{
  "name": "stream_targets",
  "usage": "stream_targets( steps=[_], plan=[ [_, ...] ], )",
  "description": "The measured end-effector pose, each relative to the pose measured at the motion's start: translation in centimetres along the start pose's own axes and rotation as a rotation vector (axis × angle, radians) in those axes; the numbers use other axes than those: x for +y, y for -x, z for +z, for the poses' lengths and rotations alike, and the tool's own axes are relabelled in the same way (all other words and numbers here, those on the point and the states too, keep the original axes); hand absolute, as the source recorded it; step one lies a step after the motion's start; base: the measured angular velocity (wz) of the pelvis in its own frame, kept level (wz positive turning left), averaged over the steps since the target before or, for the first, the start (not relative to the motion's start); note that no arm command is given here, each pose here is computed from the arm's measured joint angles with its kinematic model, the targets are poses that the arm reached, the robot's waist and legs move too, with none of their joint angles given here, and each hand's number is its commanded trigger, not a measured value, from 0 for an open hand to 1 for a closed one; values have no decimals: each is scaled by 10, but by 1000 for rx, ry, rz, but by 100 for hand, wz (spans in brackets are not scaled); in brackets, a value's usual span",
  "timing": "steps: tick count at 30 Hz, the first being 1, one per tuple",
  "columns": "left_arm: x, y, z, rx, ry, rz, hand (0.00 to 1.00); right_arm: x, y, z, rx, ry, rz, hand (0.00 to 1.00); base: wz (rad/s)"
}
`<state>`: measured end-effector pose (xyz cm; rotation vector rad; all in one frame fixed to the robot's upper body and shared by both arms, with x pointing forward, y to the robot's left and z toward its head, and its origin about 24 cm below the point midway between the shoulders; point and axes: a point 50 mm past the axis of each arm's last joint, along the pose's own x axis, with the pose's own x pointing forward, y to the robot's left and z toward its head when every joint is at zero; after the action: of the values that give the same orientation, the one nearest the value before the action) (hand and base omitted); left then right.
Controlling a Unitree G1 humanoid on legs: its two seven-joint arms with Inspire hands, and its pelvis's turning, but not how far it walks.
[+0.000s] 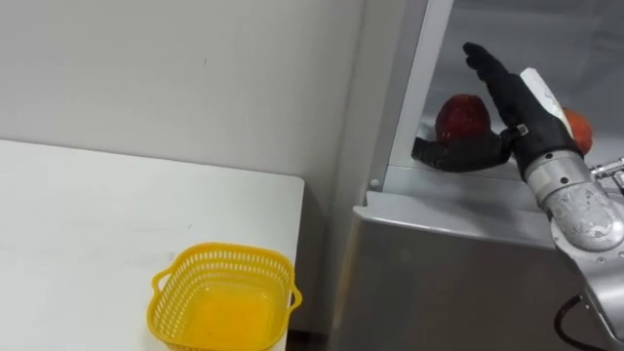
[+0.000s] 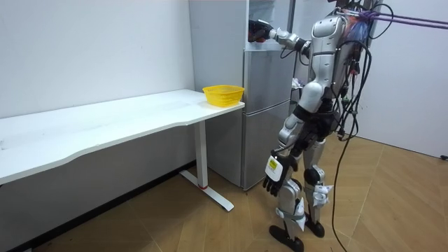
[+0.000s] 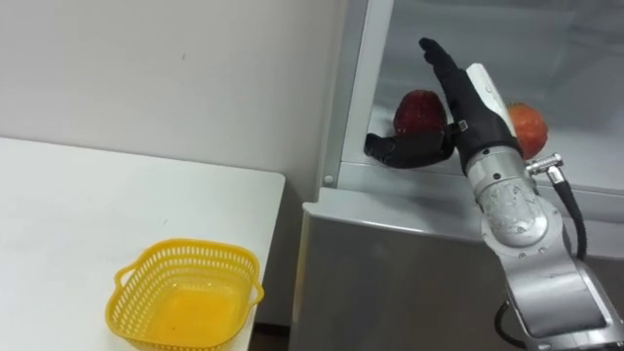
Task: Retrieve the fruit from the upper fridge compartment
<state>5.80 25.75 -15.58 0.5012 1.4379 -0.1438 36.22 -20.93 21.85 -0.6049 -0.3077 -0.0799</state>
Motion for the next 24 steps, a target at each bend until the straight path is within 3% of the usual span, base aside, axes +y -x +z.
stream_targets(
  steps=[12, 13, 16, 17, 24],
  plan=[
    [7, 1, 6, -21, 14, 36, 0, -4, -8, -6, 56, -195, 118, 1, -2],
    [8, 1, 7, -22, 14, 41, 0, -3, -8, -8, 62, -216, 125, 29, 0],
    [9, 1, 7, -7, 15, 47, 0, -2, -9, -11, 74, -244, 134, 91, 0],
    [9, 1, 8, 0, 13, 47, 0, -1, -8, -12, 79, -244, 135, 100, 0],
    [9, 1, 9, 29, 17, 48, 0, -2, -11, -17, 115, -249, 135, 100, 0]
  ],
)
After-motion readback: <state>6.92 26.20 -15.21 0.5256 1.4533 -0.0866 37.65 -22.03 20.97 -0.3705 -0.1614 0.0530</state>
